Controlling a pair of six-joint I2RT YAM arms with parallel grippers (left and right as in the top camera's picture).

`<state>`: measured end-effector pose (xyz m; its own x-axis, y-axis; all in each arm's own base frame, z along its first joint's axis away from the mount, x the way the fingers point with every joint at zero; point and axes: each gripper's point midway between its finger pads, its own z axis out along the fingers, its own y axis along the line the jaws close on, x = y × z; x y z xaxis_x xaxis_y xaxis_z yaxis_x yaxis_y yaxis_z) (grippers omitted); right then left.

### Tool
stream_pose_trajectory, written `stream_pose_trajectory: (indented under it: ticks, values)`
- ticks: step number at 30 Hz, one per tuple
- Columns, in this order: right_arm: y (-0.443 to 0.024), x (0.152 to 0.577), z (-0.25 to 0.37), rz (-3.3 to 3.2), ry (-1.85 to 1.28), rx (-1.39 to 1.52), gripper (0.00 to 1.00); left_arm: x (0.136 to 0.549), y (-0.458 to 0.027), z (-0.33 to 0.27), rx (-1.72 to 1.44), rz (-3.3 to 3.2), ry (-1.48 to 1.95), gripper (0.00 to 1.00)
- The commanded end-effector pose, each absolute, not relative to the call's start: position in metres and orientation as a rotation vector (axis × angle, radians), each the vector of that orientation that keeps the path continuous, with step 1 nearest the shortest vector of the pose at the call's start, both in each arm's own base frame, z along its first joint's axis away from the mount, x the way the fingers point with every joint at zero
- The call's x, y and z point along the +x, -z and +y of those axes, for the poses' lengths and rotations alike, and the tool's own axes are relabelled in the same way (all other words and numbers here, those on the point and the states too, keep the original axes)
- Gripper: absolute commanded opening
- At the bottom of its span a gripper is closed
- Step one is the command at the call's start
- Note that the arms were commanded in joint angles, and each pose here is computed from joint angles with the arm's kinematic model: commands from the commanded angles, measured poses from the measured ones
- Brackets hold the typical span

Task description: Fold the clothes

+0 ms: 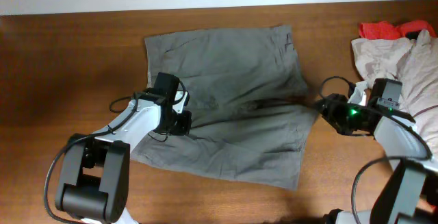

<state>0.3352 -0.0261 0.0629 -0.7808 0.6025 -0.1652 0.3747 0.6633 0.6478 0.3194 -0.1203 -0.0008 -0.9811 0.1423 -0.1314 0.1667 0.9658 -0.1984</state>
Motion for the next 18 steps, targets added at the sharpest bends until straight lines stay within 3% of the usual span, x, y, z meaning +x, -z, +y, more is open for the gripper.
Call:
stream_pose_trajectory:
  ticks: [1, 7, 11, 15, 18]
  values:
    - [-0.104, 0.335, -0.021, 2.45, -0.837, 0.539, 0.57, 0.319, 0.01, -0.104, 0.229, 3.015, 0.198, 0.15]
    - [-0.162, 0.314, -0.014, 2.35, -0.744, 0.411, 0.58, 0.328, -0.001, -0.107, 0.253, 2.987, 0.208, 0.15]
    - [-0.198, 0.289, -0.005, 2.28, -0.696, 0.359, 0.62, 0.346, -0.035, -0.111, 0.257, 2.895, 0.221, 0.16]
    - [-0.211, 0.254, 0.002, 2.285, -0.629, 0.387, 0.64, 0.367, -0.083, -0.114, 0.311, 2.727, 0.212, 0.28]
    - [-0.202, 0.225, 0.002, 2.344, -0.59, 0.515, 0.64, 0.378, -0.112, -0.116, 0.404, 2.598, 0.198, 0.49]
